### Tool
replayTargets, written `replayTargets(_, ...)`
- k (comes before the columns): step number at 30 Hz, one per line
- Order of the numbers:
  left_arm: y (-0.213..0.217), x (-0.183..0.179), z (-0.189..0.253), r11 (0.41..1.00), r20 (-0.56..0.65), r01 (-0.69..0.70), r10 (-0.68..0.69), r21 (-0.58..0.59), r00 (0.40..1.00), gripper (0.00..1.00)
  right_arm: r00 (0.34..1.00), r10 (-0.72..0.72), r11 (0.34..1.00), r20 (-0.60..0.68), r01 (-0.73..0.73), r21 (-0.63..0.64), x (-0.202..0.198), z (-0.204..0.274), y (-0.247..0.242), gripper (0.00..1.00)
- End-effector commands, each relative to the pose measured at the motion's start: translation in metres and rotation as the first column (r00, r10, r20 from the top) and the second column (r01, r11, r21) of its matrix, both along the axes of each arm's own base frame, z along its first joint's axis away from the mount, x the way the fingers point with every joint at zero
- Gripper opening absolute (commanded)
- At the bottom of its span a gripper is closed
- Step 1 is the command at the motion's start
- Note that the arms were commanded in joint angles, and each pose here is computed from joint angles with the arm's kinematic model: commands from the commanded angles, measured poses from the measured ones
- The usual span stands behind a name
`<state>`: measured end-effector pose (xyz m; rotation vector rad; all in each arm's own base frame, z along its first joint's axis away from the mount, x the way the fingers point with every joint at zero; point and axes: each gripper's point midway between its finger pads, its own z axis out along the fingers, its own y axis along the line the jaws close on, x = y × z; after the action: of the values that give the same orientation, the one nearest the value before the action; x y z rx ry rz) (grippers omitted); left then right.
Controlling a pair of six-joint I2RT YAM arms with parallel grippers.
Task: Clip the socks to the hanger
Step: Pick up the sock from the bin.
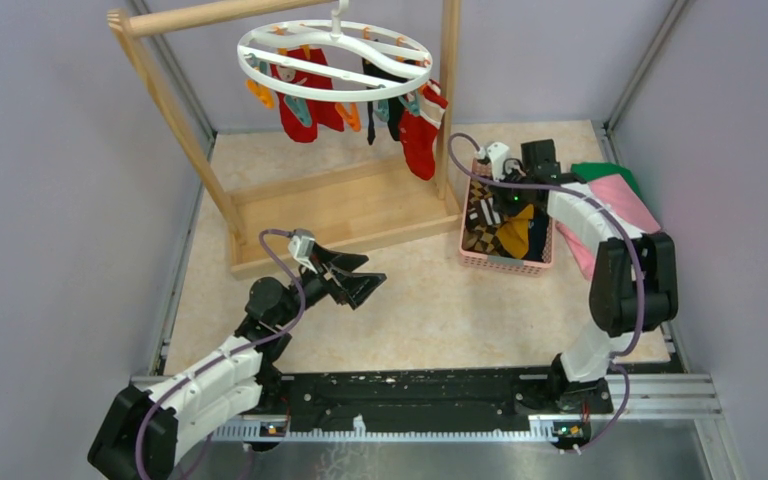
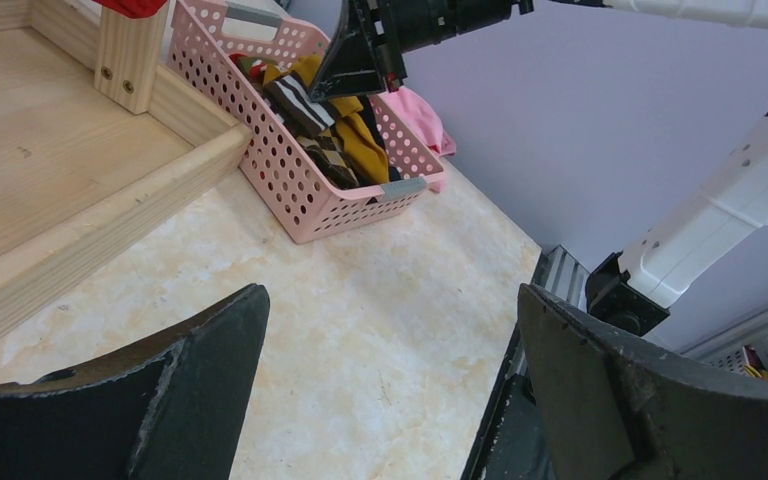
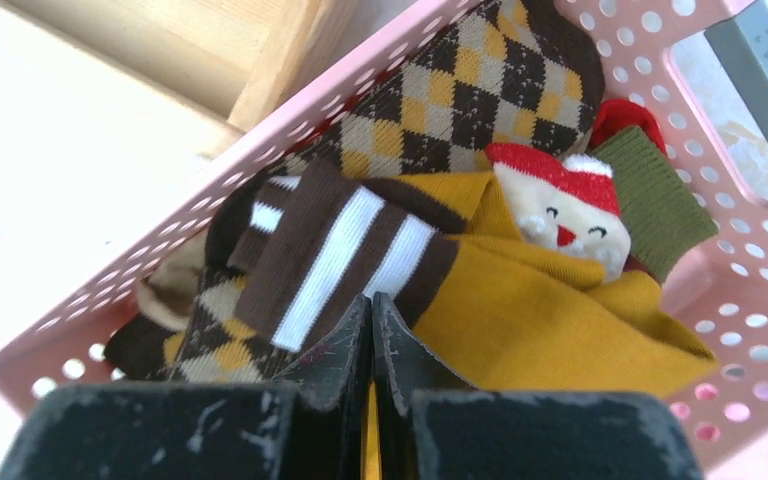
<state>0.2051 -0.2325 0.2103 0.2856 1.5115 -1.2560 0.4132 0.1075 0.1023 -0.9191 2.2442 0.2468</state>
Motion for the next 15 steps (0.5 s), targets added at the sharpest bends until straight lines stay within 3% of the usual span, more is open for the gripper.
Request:
replayTargets(1, 0.001, -0.004, 0.017, 0.999, 0.069, 0.010, -0.007, -0.039, 0.998, 1.00, 0.988, 0.021, 0.997, 0.152, -0.031, 0.067, -0.005, 0.063, 0.011, 0.00)
replayTargets(4, 0.001, -0.004, 0.017, 0.999, 0.071, 0.015, -0.012, -0.038, 0.997, 1.00, 0.983, 0.025, 0.998, 0.182, -0.036, 0.059, -0.011, 0.074, 0.008, 0.00)
replayTargets(7, 0.000, -0.005, 0.017, 0.999, 0.069, 0.018, -0.015, -0.040, 0.997, 1.00, 0.981, 0.008, 1.000, 0.192, -0.012, 0.018, -0.010, 0.072, -0.001, 0.17)
replayTargets(9, 0.000, -0.006, 0.017, 0.999, 0.068, 0.020, -0.017, -0.042, 0.998, 1.00, 0.982, -0.011, 1.000, 0.188, 0.014, -0.013, -0.008, 0.065, -0.008, 0.38)
replayTargets(11, 0.000, -0.006, 0.016, 0.999, 0.067, 0.023, -0.020, -0.042, 0.998, 1.00, 0.984, -0.035, 0.998, 0.174, 0.044, -0.046, -0.005, 0.057, -0.015, 0.50)
replayTargets(15, 0.001, -0.008, 0.015, 0.999, 0.064, 0.024, -0.022, -0.045, 0.998, 1.00, 0.984, -0.093, 0.985, 0.150, 0.113, -0.134, 0.004, 0.037, -0.033, 0.56)
